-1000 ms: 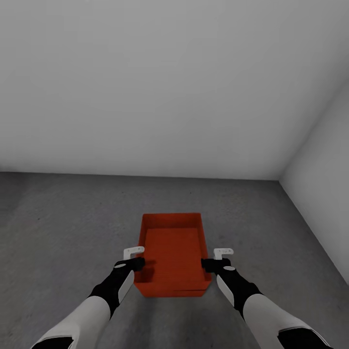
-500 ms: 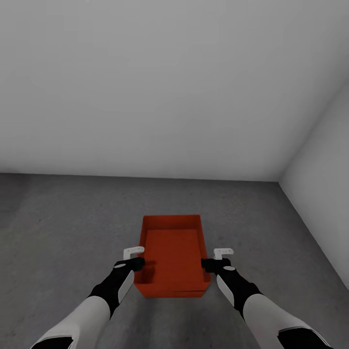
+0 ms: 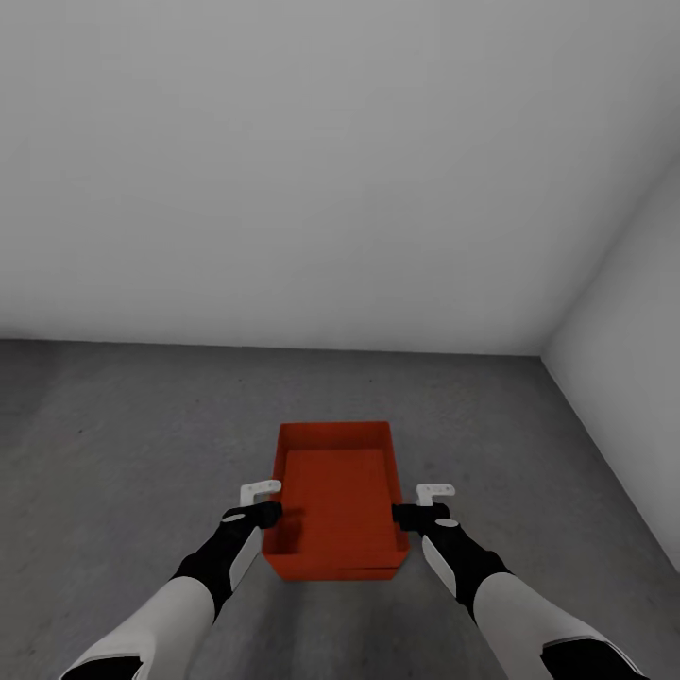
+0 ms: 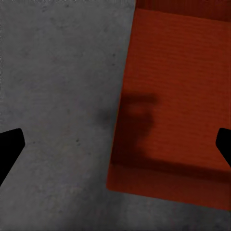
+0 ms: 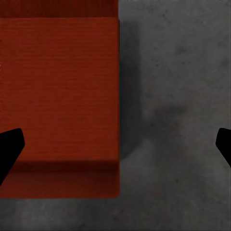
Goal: Move the two storage containers from the living room to the garage. In the garage, place one container on the floor and stack the other container on top of it (either order is fine).
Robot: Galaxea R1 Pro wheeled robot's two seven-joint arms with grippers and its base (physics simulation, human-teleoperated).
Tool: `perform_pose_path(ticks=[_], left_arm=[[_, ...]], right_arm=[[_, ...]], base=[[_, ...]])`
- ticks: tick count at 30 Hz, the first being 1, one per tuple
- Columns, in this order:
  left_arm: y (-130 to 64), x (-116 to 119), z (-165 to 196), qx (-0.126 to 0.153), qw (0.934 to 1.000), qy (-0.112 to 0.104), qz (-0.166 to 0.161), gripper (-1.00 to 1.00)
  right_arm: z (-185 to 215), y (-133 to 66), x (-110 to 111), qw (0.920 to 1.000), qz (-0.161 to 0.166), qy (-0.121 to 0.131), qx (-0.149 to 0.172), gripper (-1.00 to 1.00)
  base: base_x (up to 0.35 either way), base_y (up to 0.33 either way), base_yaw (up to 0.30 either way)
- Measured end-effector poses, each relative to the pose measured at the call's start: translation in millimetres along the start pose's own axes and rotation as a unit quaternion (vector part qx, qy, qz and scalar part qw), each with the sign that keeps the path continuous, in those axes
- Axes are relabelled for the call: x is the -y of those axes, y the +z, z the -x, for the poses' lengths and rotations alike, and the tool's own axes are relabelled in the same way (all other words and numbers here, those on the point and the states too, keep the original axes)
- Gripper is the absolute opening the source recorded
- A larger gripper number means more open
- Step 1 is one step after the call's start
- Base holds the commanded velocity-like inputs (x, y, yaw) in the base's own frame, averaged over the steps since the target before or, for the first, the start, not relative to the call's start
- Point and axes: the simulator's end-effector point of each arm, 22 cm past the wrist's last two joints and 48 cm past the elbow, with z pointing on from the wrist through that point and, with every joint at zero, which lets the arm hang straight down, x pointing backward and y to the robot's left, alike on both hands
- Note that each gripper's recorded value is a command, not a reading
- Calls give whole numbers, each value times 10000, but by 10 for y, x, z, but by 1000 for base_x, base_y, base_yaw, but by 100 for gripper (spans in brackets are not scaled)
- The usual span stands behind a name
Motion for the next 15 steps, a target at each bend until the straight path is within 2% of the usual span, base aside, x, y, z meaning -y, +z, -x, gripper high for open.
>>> perform_pose_path(ticks=[15], left_arm=[[-188, -7, 92, -3, 10000, -1, 7, 100]], right_arm=[[102, -183, -4, 10000, 1, 0, -2, 100]], base=[[0, 0, 0]])
